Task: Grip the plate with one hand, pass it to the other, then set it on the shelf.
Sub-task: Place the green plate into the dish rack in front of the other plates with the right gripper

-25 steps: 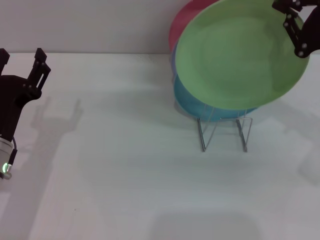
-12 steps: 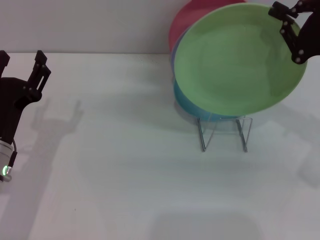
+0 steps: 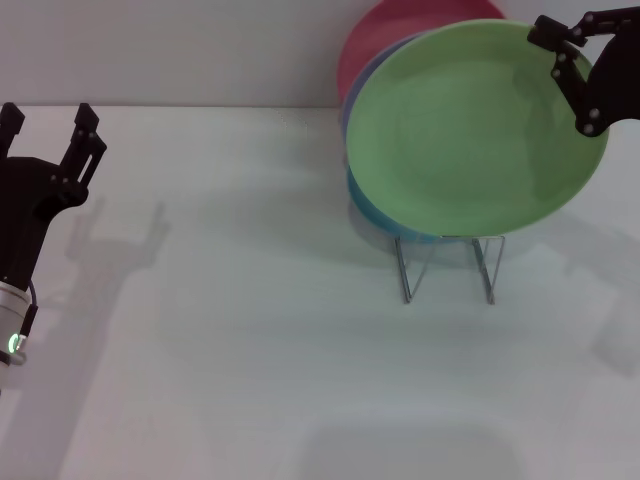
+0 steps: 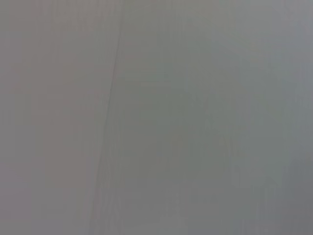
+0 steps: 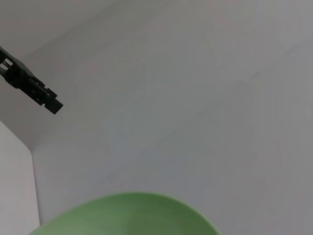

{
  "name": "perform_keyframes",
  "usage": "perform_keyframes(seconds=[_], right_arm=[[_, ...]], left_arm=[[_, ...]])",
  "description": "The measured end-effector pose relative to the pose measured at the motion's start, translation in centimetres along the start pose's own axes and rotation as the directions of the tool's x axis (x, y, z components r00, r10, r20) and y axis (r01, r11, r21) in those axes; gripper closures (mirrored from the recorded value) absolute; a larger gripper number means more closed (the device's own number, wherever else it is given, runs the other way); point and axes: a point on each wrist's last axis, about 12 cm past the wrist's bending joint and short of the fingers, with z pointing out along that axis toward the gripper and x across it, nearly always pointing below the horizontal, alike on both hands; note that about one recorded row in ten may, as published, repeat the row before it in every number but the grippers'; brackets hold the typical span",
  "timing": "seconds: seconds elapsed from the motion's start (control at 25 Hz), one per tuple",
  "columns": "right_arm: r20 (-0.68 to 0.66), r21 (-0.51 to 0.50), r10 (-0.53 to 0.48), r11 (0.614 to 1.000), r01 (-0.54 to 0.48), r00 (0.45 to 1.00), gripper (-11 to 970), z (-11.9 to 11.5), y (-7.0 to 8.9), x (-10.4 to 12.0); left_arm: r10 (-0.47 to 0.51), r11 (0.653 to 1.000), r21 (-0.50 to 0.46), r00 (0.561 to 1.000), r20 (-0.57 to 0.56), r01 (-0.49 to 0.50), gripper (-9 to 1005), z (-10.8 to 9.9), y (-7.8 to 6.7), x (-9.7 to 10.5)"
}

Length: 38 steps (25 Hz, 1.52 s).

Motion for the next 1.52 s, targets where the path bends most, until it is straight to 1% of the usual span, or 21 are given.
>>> perform_keyframes(seconds=[0.8, 1.08, 1.28, 1.36, 1.52], right_arm=[[-0.023, -0.036, -0.037, 0.999, 0.036, 0.999, 861, -0.5, 1.0, 0.3], [-0.023, -0.063, -0.035, 0.997, 0.033, 0.999, 853, -0.4, 2.0, 0.5], [-0.029, -0.104, -0.034, 0.994, 0.031, 0.999, 847, -0.4, 2.7, 0.6], [-0.049, -0.128, -0.029, 0.992, 0.022, 0.998, 845, -0.6, 3.3, 0.9], [-0.062, -0.127, -0.008, 0.992, 0.000, 0.998, 668, -0.8, 3.8, 1.1]], left_arm=[[-0.003, 1.000, 0.022, 1.000, -0.003, 0.003, 181, 0.0, -0.5, 0.1], [-0.006, 0.999, 0.033, 1.000, 0.005, 0.006, 181, 0.3, -0.8, 0.0], [-0.007, 0.999, 0.041, 1.000, 0.006, 0.007, 181, 0.7, -0.9, 0.0], [-0.007, 0.999, 0.044, 1.000, 0.005, 0.006, 181, 0.8, -1.0, 0.0], [-0.003, 0.999, 0.044, 1.000, -0.001, 0.003, 181, 0.8, -0.9, 0.1]])
